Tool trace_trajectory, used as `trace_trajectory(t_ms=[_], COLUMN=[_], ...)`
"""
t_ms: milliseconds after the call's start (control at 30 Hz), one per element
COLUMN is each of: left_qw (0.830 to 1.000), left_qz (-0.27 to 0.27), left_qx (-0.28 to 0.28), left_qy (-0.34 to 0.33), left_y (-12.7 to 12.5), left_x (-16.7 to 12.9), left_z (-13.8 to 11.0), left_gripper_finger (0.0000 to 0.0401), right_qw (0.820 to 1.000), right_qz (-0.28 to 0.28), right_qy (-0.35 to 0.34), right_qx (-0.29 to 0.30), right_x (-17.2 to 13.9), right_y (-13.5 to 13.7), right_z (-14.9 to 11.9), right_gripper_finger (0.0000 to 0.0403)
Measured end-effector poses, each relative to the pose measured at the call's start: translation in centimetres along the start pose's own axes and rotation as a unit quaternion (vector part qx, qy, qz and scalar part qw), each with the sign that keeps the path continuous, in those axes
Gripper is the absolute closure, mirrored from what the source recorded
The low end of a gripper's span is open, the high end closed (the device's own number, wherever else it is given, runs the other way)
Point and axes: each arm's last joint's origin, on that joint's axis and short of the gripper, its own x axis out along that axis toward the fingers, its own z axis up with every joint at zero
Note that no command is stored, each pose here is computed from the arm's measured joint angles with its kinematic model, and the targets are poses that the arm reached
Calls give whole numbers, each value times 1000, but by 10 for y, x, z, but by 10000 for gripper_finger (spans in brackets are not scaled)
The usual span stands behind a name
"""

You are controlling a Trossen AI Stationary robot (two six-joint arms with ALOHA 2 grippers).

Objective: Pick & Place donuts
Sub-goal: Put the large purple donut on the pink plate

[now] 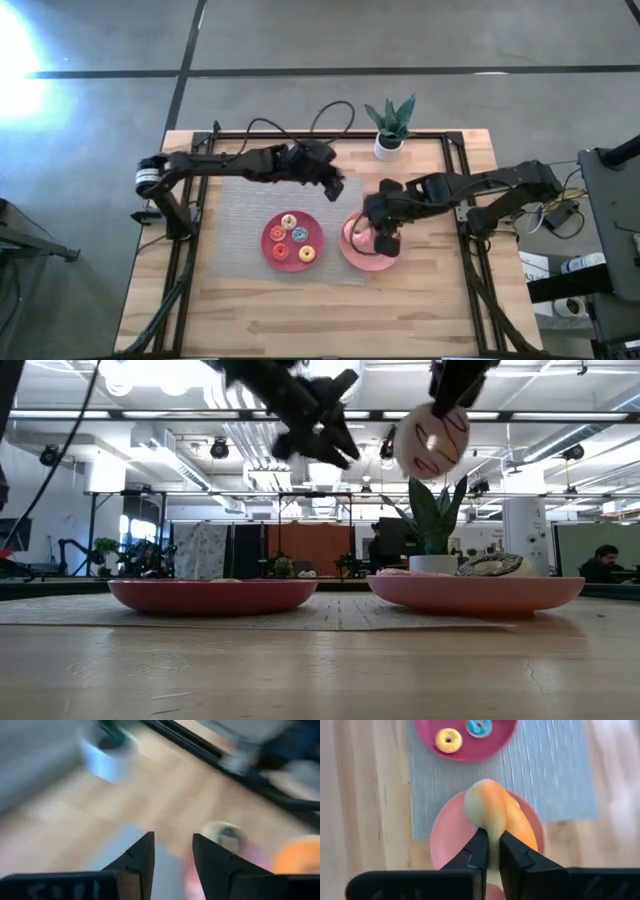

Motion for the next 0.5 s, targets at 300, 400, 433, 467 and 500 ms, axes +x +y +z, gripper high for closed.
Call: trace_trajectory(t_ms=[300,400,433,467,500], left_qw=[953,955,955,956,957], left_qz=[198,172,167,162,159], left_qx=[193,208,213,214,213], left_qy=[-124,-125,-121,-120,-120], left_y=[-49,-63,-66,-70,-72], left_x=[-63,-73,-74,-76,-76], left_z=[0,-7,-9,-11,-13], left_gripper_finger=[293,293,293,293,293], right_qw=[958,928,918,908,899], right_qz=[119,201,223,240,253], right_qy=[91,97,102,111,118], right_qx=[245,297,311,324,336], right_x=[42,59,66,73,79], right_y=[-35,-41,-43,-44,-46], right_z=[-31,-41,-45,-50,-54], right_gripper_finger=[381,381,381,381,381])
